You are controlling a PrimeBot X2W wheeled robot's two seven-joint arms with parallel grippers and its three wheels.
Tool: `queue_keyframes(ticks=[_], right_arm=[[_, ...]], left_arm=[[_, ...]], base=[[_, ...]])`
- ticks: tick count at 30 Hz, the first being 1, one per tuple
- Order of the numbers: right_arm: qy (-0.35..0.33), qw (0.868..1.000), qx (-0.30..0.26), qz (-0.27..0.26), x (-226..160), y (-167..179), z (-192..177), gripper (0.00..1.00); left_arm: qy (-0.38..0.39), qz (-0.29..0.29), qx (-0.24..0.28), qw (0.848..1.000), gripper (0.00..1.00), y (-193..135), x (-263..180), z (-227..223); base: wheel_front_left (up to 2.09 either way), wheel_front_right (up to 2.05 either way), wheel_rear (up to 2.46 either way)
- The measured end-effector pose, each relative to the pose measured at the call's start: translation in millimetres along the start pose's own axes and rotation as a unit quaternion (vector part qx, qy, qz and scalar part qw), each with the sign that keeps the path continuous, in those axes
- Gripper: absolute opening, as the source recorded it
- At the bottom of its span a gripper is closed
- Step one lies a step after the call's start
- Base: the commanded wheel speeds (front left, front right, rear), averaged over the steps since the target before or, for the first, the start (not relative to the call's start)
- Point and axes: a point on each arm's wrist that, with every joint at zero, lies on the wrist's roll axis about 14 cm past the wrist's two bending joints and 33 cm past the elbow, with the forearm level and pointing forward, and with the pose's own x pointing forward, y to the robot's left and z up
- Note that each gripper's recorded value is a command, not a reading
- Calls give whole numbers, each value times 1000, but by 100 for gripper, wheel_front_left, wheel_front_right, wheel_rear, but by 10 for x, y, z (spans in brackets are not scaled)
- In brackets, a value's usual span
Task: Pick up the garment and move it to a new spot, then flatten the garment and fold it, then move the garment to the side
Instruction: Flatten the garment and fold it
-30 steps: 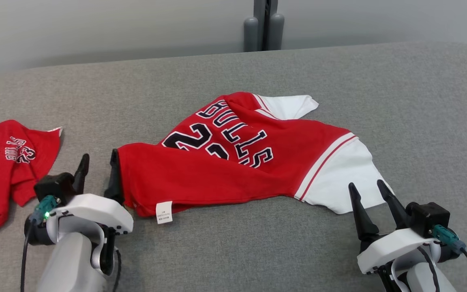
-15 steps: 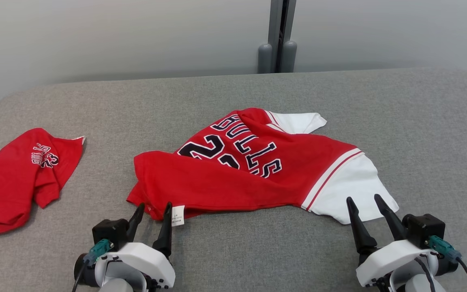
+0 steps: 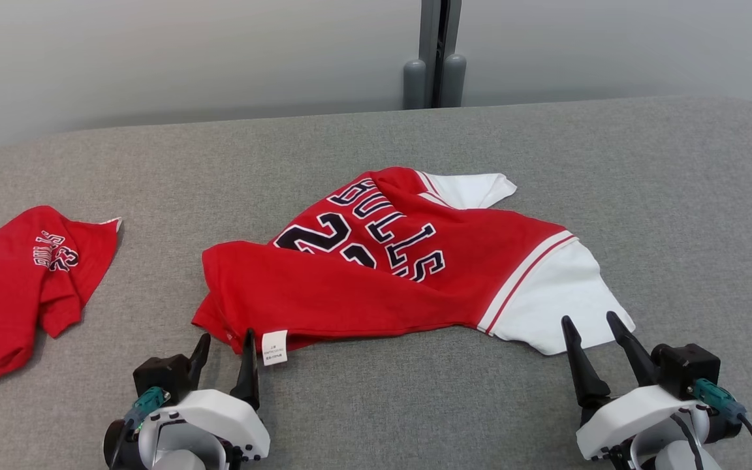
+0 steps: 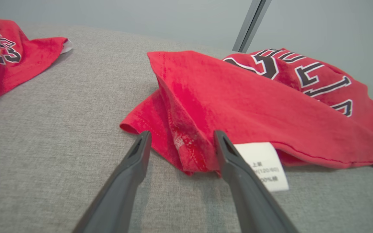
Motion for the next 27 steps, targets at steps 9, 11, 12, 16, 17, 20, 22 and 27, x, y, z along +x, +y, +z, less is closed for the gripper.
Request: queue_keyframes(ticks=[9,11,12,16,17,20,22,27], right_arm=[[1,1000,1,7,29,48,-5,100],[-1,1000,0,8,37,54,6,100],[-1,1000,0,8,37,54,8,100],[-4,1000,0,8,31,51,30,100],[-4,1000,0,8,31,51,30,100],[-9,1000,1,6,16,47,61,100],[-11,1000,3,5,-12,47,73,100],[-19,1000,8,9,-98,91,115,100]], left_arm=[[15,3,-2,1000,0,44,-33,-97],[17,3,-4,1000,0,44,-29,-106],[17,2,-5,1000,0,41,-26,-104],[3,-9,-26,1000,0,-1,-17,-13],[3,-9,-26,1000,0,-1,-17,-13],[-29,-29,-45,998,0,-65,-17,185],[-50,-36,-55,997,0,-61,-62,306],[-89,-32,-71,993,0,41,-252,479]], base=[[0,0,0],[0,0,0],[0,0,0],[0,0,0],[0,0,0],[0,0,0],[0,0,0],[0,0,0]])
